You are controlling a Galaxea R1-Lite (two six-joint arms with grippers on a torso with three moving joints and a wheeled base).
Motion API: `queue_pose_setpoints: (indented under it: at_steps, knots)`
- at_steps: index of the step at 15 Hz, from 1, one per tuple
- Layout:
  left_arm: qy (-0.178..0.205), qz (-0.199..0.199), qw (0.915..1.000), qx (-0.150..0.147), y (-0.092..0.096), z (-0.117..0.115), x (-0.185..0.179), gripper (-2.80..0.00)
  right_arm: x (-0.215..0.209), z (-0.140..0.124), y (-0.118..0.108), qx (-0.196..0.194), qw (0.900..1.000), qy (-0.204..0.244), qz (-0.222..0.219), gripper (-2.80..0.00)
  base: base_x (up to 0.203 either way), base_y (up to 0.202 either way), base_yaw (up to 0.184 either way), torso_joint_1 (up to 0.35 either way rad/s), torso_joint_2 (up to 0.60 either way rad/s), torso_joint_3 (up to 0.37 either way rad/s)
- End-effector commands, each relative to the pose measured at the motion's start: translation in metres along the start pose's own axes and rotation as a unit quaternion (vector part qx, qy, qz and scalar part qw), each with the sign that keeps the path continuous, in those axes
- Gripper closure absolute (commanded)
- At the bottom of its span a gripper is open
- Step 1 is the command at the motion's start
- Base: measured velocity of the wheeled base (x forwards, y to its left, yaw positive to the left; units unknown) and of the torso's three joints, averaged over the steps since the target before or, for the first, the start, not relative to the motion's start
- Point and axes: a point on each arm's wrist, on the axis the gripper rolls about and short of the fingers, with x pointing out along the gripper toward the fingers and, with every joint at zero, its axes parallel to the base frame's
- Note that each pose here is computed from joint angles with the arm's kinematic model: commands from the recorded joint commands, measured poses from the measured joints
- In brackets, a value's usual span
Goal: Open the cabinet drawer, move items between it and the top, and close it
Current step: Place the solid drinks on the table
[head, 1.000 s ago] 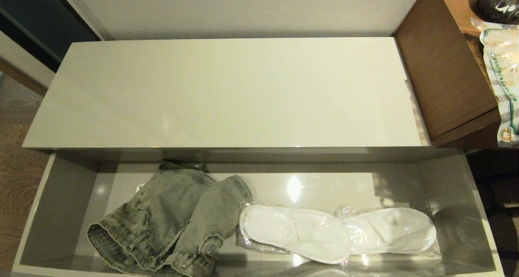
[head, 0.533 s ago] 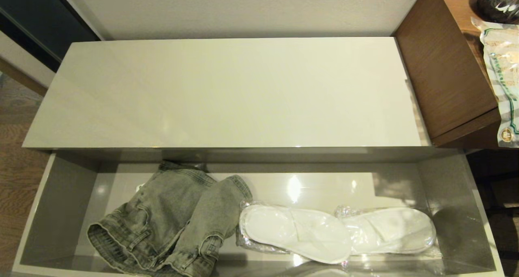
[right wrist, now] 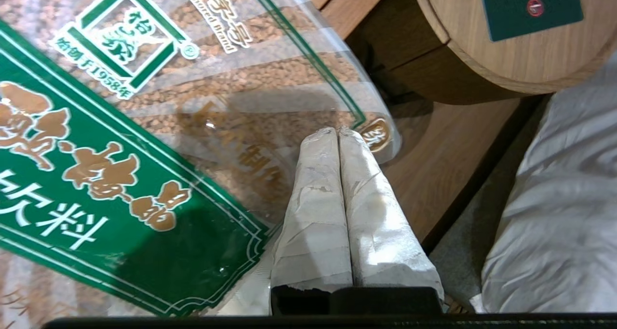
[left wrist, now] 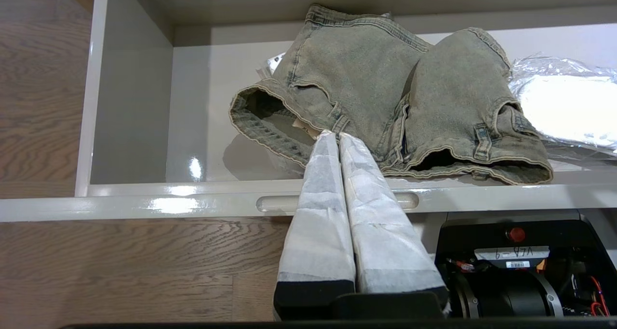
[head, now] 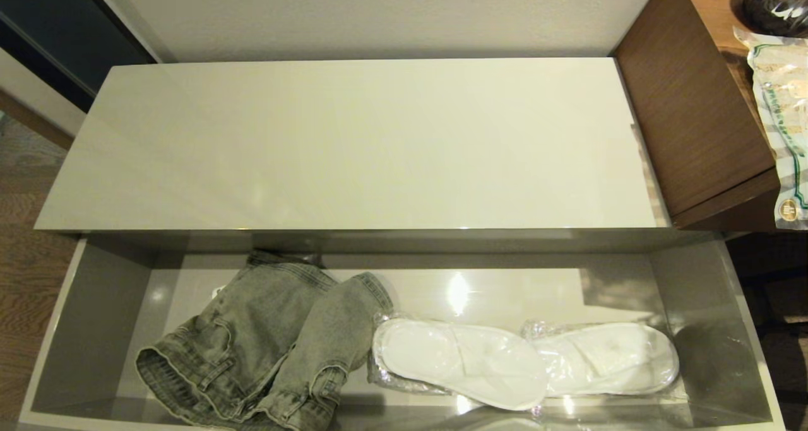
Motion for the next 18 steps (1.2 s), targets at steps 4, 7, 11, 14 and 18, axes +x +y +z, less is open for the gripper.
queue_pose_setpoints:
  at_steps: [4, 7, 11, 14, 18]
  knots:
    - [0.0, 0.0, 1.0, 0.0, 0.0, 0.0, 0.0, 0.0, -0.03, -0.011, 0.0, -0.037, 0.996, 0.001, 0.077, 0.0, 0.0, 0.0, 0.0, 0.0, 0.0, 0.0]
    - [0.0, 0.0, 1.0, 0.0, 0.0, 0.0, 0.0, 0.0, -0.044, -0.021, -0.001, -0.064, 0.993, 0.011, 0.098, -2.8, 0.0, 0.0, 0.0, 0.0, 0.0, 0.0]
    - [0.001, 0.0, 1.0, 0.0, 0.0, 0.0, 0.0, 0.0, -0.041, -0.022, -0.001, -0.062, 0.992, 0.021, 0.107, -2.8, 0.0, 0.0, 0.0, 0.0, 0.0, 0.0]
    - [0.0, 0.0, 1.0, 0.0, 0.0, 0.0, 0.0, 0.0, -0.029, -0.021, -0.002, -0.058, 0.993, 0.032, 0.096, -2.8, 0.0, 0.0, 0.0, 0.0, 0.0, 0.0]
    - [0.0, 0.001, 1.0, 0.0, 0.0, 0.0, 0.0, 0.0, -0.02, -0.024, -0.007, -0.044, 0.992, 0.061, 0.104, -2.8, 0.0, 0.0, 0.0, 0.0, 0.0, 0.0]
